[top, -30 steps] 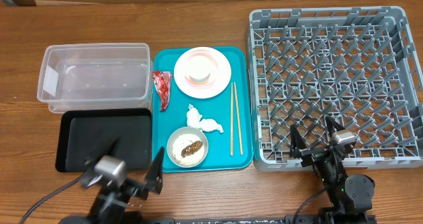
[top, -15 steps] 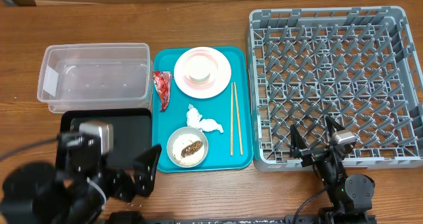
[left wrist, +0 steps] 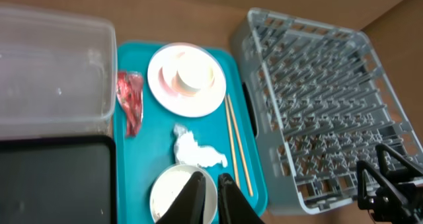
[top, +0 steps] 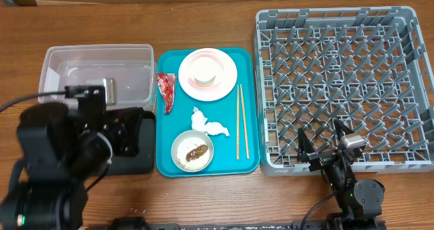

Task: Sort waste into correct bins and load items into the dishwasher
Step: 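Move the left gripper over the teal tray to the white tissue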

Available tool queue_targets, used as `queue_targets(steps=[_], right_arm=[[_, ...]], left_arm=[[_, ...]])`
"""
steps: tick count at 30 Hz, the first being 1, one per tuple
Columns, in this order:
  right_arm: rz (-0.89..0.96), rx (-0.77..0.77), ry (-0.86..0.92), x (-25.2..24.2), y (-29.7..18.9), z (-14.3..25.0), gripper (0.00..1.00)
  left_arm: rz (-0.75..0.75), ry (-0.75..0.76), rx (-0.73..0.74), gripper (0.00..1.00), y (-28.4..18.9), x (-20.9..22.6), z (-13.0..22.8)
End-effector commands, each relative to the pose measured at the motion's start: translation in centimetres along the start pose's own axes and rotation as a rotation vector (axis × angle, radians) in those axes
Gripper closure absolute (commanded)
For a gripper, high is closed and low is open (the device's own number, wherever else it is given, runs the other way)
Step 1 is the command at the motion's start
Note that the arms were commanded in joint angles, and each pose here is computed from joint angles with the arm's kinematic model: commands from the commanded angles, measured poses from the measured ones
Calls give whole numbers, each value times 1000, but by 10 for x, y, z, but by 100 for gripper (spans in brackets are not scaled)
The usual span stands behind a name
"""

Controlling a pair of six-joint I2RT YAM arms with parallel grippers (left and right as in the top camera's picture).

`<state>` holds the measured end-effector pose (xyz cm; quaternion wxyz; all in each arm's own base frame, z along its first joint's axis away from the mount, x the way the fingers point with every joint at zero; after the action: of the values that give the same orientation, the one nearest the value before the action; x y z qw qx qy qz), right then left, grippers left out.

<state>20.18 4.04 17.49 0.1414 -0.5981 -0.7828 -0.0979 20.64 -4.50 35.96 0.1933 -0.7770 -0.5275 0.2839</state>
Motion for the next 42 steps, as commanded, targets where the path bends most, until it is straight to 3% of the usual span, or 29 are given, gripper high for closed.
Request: queue_targets(steps=[1,3,7,10,13,26,33,42], right_arm=[[2,-9,-1,-1,0,1,0],[2,-9,-1,-1,0,1,0],[2,-9,-1,-1,0,1,0],[2,-9,-1,-1,0,1,0],[2,-9,-1,-1,0,1,0],[2,-9,-1,-1,0,1,0],[2,-8,-1,-1,0,1,0],[2,-9,-1,-1,0,1,0]], left_arm=[[6,-52,130,85,26,6,11],[22,-43,194,84,37,6,17],[87,11,359,70,67,-5,33],[114,61,454,54,95,-16,41],[45,128,548,38,116,-16,53],[-60,339,767,26,193,-35,93],[-116,358,854,24,226,-23,113],[-70,321,972,16,258,-23,144]])
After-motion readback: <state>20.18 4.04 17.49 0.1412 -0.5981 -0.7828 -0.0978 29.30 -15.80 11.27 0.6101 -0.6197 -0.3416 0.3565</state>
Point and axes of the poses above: each gripper's point midway between its finger pads, its own y axis out along the fingers, its own x axis along the line the jaws close on, z = x × y, the point moved 4 cm from there along -y, back along the fingers, and after that the axes turned 13 degrees about y, right-handed, at the moved point
